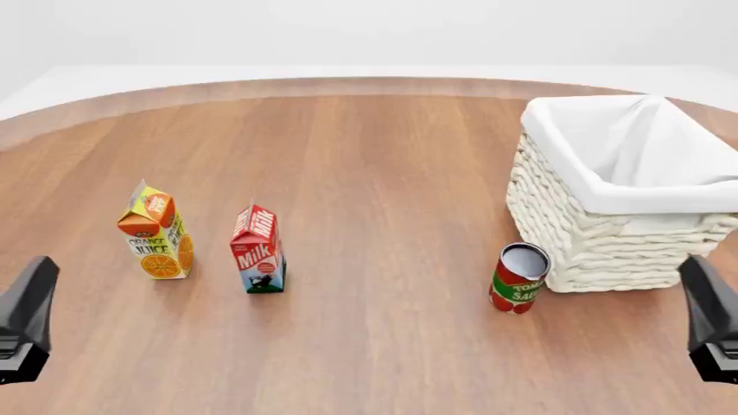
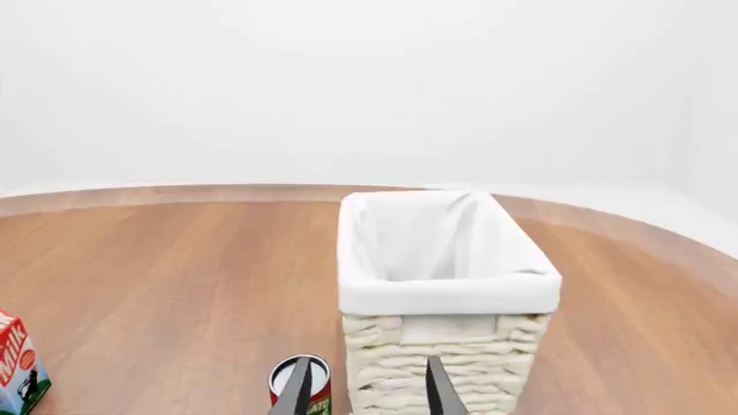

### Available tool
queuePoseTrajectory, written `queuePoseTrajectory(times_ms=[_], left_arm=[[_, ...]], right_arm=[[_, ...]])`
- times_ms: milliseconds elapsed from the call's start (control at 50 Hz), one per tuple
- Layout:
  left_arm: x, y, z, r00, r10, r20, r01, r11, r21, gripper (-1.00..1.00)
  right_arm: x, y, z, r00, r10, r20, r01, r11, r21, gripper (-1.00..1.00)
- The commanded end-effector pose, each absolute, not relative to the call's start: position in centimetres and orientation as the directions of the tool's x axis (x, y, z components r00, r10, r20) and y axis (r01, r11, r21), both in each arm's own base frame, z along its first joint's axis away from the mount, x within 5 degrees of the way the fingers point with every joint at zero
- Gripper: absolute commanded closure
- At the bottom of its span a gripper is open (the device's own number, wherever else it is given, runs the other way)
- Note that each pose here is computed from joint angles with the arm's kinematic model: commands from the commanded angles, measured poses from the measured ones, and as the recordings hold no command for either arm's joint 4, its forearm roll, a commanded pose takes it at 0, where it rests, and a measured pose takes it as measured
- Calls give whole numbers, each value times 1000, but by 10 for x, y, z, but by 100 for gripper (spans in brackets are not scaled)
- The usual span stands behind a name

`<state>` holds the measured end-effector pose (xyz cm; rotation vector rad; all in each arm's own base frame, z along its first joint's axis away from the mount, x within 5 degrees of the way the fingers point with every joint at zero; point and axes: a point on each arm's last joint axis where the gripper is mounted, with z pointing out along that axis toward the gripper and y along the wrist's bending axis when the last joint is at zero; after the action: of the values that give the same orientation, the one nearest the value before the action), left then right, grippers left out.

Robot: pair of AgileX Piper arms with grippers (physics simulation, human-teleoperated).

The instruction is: Pick the milk and place it in the basket.

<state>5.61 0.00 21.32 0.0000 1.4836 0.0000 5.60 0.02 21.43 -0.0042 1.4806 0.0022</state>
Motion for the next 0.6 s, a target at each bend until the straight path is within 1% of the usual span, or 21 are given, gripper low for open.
queuePoseTrajectory(times_ms=[20,320,360,440,480,600], left_arm=[[56,0,213,87,0,-996,0,1000,0,-100],[56,0,213,87,0,-996,0,1000,0,-100],[56,0,213,87,0,-996,0,1000,0,-100],[56,0,213,87,0,-996,0,1000,0,-100],[56,0,213,87,0,-996,0,1000,0,-100],[56,0,213,87,0,-996,0,1000,0,-100]], right_arm=[[56,1,216,94,-10,-996,-15,1000,-11,-100],[56,1,215,88,-13,-996,-15,1000,-14,-100],[56,1,216,75,-16,-997,-12,1000,-17,-100],[65,0,220,3,31,-1000,5,1000,31,-100],[68,0,225,-15,33,-999,6,999,33,-100],[67,2,247,-37,68,-997,-28,997,69,-100]])
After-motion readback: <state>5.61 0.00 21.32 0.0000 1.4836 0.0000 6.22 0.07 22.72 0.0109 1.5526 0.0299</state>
